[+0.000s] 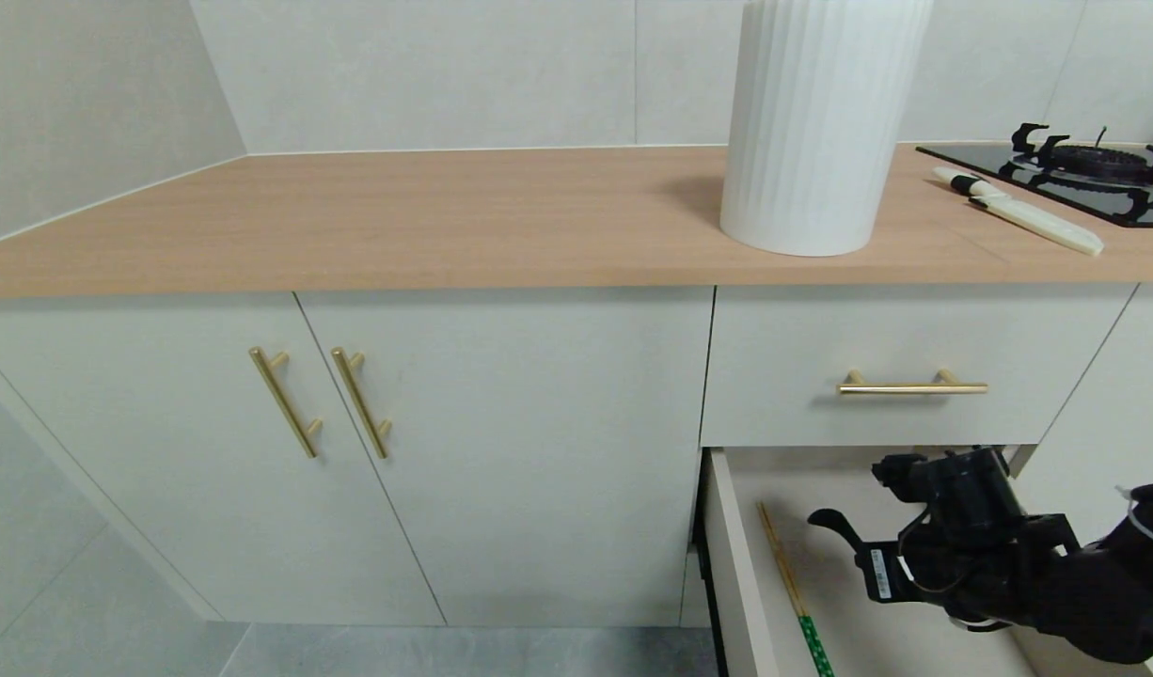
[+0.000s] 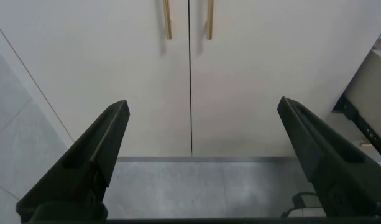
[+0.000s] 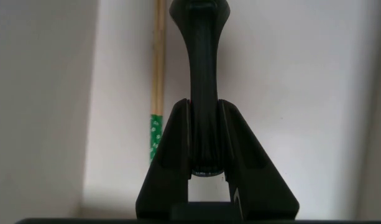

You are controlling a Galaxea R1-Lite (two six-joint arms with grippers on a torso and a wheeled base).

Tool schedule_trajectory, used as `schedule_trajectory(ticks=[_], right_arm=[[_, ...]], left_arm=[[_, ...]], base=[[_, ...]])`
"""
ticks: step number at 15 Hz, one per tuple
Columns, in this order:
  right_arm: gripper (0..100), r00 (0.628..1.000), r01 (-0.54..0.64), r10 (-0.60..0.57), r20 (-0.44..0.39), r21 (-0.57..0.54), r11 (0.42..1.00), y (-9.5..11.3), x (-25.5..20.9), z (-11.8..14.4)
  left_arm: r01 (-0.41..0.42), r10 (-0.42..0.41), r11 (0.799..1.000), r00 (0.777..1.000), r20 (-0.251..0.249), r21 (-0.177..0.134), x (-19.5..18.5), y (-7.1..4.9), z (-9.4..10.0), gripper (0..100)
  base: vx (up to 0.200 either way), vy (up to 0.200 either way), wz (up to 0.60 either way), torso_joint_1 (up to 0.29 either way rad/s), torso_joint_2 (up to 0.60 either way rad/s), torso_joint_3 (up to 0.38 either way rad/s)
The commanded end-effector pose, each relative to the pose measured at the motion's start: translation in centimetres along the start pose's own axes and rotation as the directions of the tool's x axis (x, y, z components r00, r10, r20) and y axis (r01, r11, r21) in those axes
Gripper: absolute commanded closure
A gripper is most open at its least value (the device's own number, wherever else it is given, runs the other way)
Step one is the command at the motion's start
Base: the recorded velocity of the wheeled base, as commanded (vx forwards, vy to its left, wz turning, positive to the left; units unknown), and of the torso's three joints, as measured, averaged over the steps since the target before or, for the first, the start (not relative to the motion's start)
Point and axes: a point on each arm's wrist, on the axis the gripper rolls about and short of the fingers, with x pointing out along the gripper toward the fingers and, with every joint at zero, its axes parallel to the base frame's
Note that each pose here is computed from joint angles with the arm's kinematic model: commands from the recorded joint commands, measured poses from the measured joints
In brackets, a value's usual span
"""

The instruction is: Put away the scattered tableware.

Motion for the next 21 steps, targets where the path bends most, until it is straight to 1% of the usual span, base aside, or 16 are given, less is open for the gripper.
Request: schedule_trajectory(ticks=[1,4,8,9,11,14,21], right_arm=[[100,0.998,0.017,-0.017,-0.066,-0.004,1.000,-0.2,1.8,-1.4],[100,0.998,0.017,-0.017,-0.065,-0.004,1.000,-0.2,2.4,-1.7],[100,0.996,0.024,-0.024,-0.091,-0.007,1.000,-0.3,3.1,-2.3],[100,0.993,0.035,-0.036,-0.109,-0.011,0.999,-0.3,3.5,-2.7],[100,0.991,0.058,-0.060,-0.119,-0.016,0.998,-0.4,3.9,-3.0],[100,0.993,0.066,-0.066,-0.095,-0.006,0.998,-0.6,4.1,-2.9],[100,0.994,0.064,-0.064,-0.083,-0.003,0.998,-0.7,4.2,-2.9]], left_arm=[[0.000,0.000,1.000,1.000,0.000,0.000,0.0,0.0,0.0,0],[0.000,0.000,1.000,1.000,0.000,0.000,0.0,0.0,0.0,0],[0.000,0.000,1.000,1.000,0.000,0.000,0.0,0.0,0.0,0],[0.000,0.000,1.000,1.000,0.000,0.000,0.0,0.0,0.0,0],[0.000,0.000,1.000,1.000,0.000,0.000,0.0,0.0,0.0,0],[0.000,0.000,1.000,1.000,0.000,0.000,0.0,0.0,0.0,0],[0.000,0.000,1.000,1.000,0.000,0.000,0.0,0.0,0.0,0]], base=[[0.000,0.000,0.00,0.000,0.00,0.000],[0.000,0.000,0.00,0.000,0.00,0.000],[0.000,0.000,0.00,0.000,0.00,0.000],[0.000,0.000,0.00,0.000,0.00,0.000],[0.000,0.000,0.00,0.000,0.00,0.000],[0.000,0.000,0.00,0.000,0.00,0.000],[0.000,0.000,0.00,0.000,0.00,0.000]])
